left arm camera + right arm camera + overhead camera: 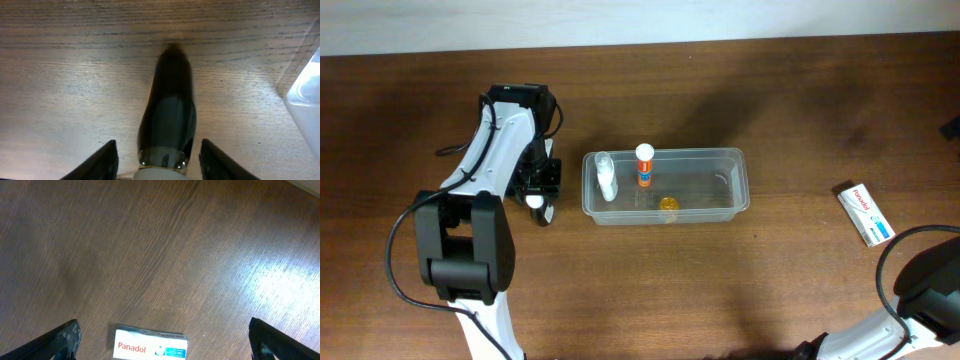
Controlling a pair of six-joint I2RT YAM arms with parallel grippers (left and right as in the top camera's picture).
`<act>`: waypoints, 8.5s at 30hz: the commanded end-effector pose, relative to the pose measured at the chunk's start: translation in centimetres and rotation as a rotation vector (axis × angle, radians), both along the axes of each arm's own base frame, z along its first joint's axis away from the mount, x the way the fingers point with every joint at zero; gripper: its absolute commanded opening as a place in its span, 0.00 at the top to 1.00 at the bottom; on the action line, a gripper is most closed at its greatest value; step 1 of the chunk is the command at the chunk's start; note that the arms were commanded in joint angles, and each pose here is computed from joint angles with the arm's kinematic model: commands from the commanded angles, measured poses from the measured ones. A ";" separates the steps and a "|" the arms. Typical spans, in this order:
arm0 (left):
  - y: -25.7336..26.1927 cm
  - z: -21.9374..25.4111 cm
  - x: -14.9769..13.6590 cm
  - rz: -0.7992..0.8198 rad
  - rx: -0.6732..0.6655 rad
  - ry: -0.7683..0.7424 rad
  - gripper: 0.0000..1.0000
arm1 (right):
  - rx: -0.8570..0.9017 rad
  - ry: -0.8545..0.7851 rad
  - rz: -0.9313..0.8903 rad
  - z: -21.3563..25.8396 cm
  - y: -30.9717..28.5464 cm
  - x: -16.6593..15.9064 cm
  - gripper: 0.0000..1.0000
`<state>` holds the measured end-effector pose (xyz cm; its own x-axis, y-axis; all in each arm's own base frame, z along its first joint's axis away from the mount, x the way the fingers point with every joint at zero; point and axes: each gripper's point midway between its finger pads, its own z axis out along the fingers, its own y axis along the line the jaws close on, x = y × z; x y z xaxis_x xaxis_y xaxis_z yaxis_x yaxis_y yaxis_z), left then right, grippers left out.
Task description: Pack container
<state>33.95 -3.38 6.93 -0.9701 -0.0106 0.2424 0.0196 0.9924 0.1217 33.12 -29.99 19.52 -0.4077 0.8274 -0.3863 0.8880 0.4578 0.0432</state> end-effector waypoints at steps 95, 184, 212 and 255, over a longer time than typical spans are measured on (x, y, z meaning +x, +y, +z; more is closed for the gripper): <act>-16.2 10.4 -1.7 -0.186 -0.173 -0.279 0.96 | -0.022 -0.010 -0.011 0.8 -0.3 -0.2 0.02; -17.0 2.1 -1.6 -0.213 -0.136 -0.194 0.62 | -0.022 -0.010 -0.011 0.9 -0.3 -0.2 0.02; -16.1 13.1 4.7 -0.170 -0.184 -0.471 0.62 | -0.022 -0.010 -0.011 0.9 -0.3 -0.2 0.02; 25.3 17.1 3.9 0.695 0.324 -0.568 0.01 | -0.022 -0.011 -0.012 0.9 -0.3 -0.2 0.02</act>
<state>37.67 21.70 23.84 -0.7021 -0.6080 -0.3706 -0.7017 0.6794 0.2145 33.12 -30.00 19.52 -0.4079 0.8270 -0.3868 0.8879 0.4580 0.0429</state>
